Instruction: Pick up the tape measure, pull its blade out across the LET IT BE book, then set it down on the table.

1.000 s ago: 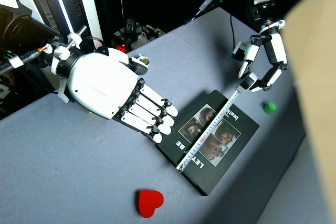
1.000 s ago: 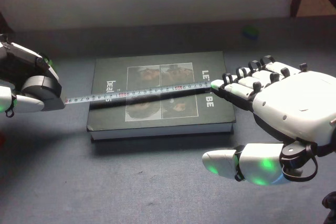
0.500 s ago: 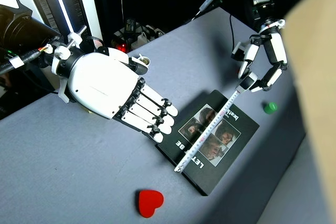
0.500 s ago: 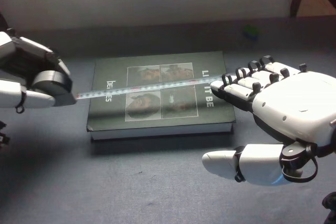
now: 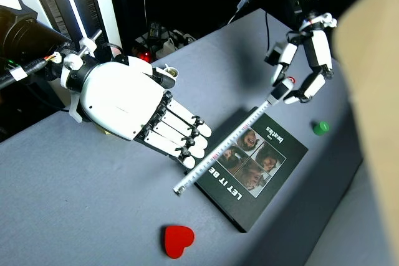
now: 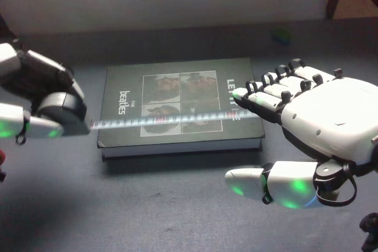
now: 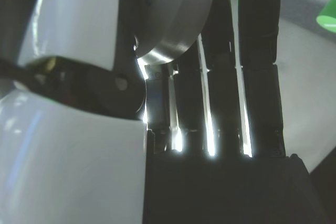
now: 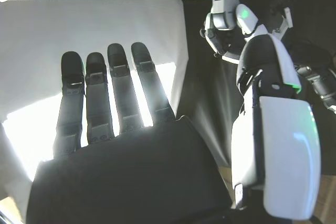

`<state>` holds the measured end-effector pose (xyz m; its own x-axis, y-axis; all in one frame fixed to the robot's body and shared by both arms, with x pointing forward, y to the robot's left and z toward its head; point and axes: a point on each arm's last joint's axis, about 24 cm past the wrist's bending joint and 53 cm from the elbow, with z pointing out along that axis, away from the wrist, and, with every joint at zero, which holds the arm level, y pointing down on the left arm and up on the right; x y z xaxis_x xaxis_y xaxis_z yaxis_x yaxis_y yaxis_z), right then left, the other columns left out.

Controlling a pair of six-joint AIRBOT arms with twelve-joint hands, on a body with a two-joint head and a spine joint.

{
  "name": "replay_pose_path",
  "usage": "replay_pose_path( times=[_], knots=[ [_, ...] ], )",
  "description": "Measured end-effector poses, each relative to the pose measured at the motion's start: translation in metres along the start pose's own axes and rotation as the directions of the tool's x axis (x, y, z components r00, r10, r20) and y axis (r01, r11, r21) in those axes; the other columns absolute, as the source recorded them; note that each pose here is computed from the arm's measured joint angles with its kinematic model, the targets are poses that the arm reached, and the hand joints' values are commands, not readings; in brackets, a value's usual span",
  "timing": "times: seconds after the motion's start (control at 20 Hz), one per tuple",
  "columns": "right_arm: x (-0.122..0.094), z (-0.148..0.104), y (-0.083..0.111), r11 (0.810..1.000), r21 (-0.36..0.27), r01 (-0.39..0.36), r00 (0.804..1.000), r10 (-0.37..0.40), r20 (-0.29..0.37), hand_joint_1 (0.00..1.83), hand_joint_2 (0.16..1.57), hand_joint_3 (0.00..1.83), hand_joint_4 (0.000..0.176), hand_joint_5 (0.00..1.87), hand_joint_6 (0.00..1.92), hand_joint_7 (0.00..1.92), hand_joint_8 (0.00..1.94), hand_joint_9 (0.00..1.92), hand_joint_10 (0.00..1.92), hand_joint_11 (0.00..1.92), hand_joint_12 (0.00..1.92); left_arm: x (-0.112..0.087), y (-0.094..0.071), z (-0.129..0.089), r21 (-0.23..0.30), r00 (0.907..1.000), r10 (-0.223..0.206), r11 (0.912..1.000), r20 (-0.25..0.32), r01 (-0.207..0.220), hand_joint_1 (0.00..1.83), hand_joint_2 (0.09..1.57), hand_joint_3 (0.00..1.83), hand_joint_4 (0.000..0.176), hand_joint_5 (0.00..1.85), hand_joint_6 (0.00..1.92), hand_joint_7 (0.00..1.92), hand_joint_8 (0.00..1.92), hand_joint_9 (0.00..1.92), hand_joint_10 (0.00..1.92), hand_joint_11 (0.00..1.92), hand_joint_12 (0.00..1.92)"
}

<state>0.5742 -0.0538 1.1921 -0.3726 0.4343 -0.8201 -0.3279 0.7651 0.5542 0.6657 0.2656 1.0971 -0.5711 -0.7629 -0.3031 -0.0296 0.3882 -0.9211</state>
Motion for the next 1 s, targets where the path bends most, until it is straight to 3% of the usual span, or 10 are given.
replay_pose_path(
  times=[0.3, 0.4, 0.55, 0.75, 0.8, 1.0],
  knots=[
    [0.001, -0.001, 0.001, 1.000, -0.001, -0.007, 1.000, 0.007, -0.002, 0.10, 1.05, 0.00, 0.000, 0.13, 0.00, 0.16, 0.00, 0.10, 0.00, 0.00, 0.55, 0.015, 0.026, -0.022, -0.091, 0.9998, -0.017, 0.9957, -0.009, 0.016, 1.39, 1.06, 0.00, 0.000, 1.00, 0.80, 1.16, 0.64, 1.03, 1.07, 1.00, 0.89],
    [0.003, -0.001, -0.001, 1.000, 0.001, -0.008, 1.000, 0.008, -0.005, 0.09, 1.05, 0.00, 0.000, 0.13, 0.00, 0.16, 0.00, 0.10, 0.00, 0.00, 0.54, 0.014, 0.035, -0.030, -0.115, 0.9991, -0.041, 0.9925, 0.010, 0.042, 1.39, 1.06, 0.00, 0.000, 1.00, 0.80, 1.16, 0.64, 1.03, 1.07, 1.00, 0.89],
    [0.004, -0.001, -0.002, 1.000, 0.005, -0.011, 1.000, 0.011, -0.010, 0.09, 1.05, 0.00, 0.000, 0.12, 0.00, 0.16, 0.00, 0.11, 0.00, 0.00, 0.54, 0.015, 0.043, -0.036, -0.134, 0.9991, -0.041, 0.9900, 0.009, 0.042, 1.39, 1.06, 0.00, 0.000, 1.00, 0.80, 1.16, 0.64, 1.03, 1.07, 1.00, 0.89],
    [0.004, -0.001, -0.002, 1.000, 0.004, -0.009, 1.000, 0.009, -0.009, 0.09, 1.05, 0.00, 0.000, 0.13, 0.00, 0.17, 0.00, 0.12, 0.00, 0.00, 0.56, 0.028, 0.051, -0.043, -0.149, 0.9971, -0.076, 0.9858, 0.009, 0.077, 1.39, 1.06, 0.00, 0.000, 1.01, 0.80, 1.16, 0.65, 1.02, 1.08, 1.00, 0.88],
    [0.004, -0.001, -0.002, 1.000, 0.002, -0.008, 1.000, 0.008, -0.010, 0.09, 1.05, 0.00, 0.000, 0.13, 0.00, 0.17, 0.00, 0.12, 0.00, 0.00, 0.57, 0.031, 0.056, -0.047, -0.160, 0.9947, -0.100, 0.9818, 0.024, 0.103, 1.39, 1.06, 0.00, 0.000, 1.01, 0.79, 1.16, 0.65, 1.02, 1.08, 1.00, 0.88],
    [0.005, -0.001, -0.002, 1.000, 0.003, -0.011, 1.000, 0.011, -0.010, 0.09, 1.05, 0.00, 0.000, 0.14, 0.00, 0.18, 0.00, 0.15, 0.01, 0.00, 0.65, 0.037, 0.062, -0.048, -0.167, 0.9941, -0.105, 0.9800, 0.027, 0.108, 1.39, 1.07, 0.00, 0.000, 0.99, 0.81, 1.15, 0.67, 1.02, 1.10, 1.00, 0.91]
  ],
)
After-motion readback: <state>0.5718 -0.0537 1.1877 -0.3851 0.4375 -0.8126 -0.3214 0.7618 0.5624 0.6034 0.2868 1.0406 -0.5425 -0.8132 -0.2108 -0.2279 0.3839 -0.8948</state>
